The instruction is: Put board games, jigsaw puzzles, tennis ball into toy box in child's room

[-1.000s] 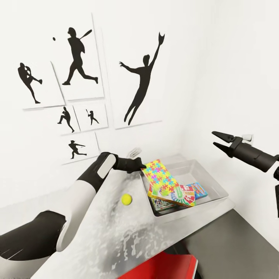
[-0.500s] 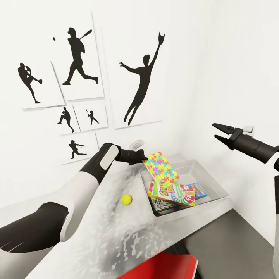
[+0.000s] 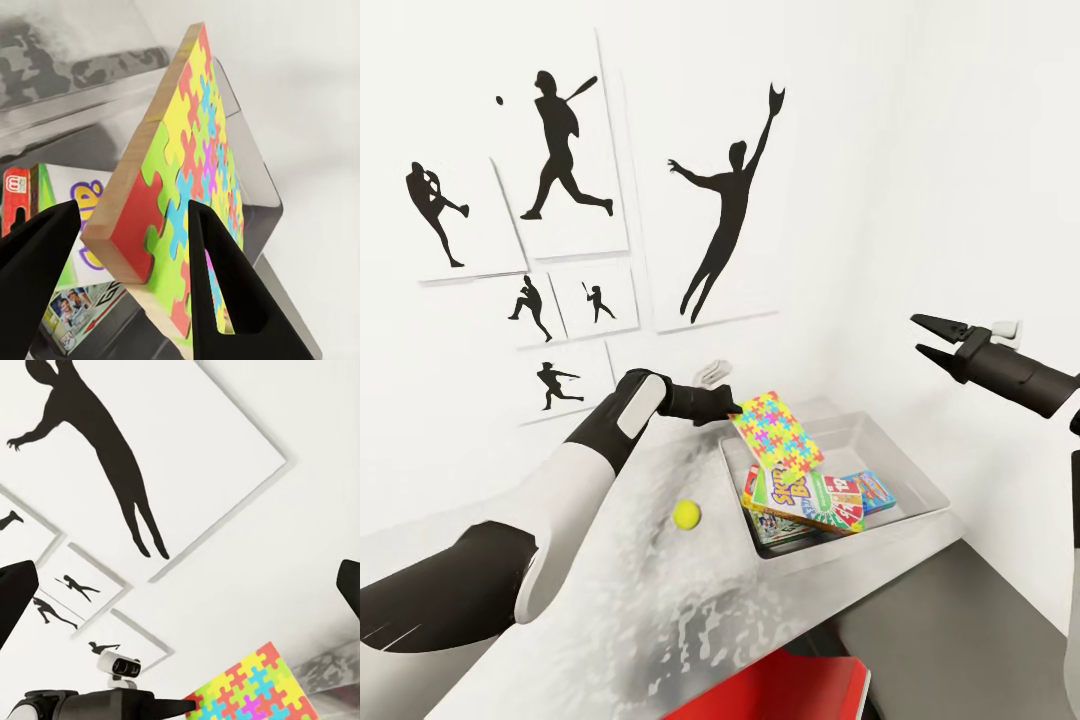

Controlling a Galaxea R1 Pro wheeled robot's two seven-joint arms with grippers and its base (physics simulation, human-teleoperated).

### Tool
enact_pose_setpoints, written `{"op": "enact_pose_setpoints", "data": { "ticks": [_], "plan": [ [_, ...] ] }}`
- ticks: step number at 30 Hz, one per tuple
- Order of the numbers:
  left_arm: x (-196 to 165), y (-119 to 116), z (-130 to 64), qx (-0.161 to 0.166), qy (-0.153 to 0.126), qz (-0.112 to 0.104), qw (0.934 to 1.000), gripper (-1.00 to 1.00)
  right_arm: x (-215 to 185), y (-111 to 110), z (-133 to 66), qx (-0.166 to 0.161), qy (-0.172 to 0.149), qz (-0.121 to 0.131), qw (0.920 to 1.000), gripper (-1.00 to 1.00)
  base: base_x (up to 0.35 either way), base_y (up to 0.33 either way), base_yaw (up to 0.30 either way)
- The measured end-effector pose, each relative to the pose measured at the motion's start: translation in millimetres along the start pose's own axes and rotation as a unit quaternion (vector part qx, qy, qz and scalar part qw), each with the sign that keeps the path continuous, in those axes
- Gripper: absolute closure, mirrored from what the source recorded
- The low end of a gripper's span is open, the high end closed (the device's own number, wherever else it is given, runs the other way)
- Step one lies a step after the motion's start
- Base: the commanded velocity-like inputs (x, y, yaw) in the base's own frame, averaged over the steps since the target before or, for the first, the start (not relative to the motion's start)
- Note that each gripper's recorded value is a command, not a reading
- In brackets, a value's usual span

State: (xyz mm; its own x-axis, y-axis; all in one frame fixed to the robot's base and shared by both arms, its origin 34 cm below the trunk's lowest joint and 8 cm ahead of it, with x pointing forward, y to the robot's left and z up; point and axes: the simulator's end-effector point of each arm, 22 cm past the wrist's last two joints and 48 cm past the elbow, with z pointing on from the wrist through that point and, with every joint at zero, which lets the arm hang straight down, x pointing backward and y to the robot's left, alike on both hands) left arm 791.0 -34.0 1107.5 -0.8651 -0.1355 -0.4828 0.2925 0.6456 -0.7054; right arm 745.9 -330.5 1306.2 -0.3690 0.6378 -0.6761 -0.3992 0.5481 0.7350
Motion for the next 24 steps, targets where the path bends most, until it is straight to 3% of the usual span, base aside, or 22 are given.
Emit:
{"op": "enact_pose_setpoints", "data": {
  "ticks": [14, 24],
  "plan": [
    [-0.1, -0.1, 0.0, 0.000, 0.000, 0.000, 1.0000, 1.00, -1.2, -0.4, -0.9, 0.001, -0.001, 0.000, 1.0000, -1.00, 0.000, -0.066, -0.001],
    [-0.2, -0.2, -0.1, 0.001, 0.000, -0.001, 1.0000, 1.00, -1.4, -0.6, -0.8, 0.001, -0.001, 0.000, 1.0000, -1.00, 0.000, 0.000, -0.088]
  ]
}}
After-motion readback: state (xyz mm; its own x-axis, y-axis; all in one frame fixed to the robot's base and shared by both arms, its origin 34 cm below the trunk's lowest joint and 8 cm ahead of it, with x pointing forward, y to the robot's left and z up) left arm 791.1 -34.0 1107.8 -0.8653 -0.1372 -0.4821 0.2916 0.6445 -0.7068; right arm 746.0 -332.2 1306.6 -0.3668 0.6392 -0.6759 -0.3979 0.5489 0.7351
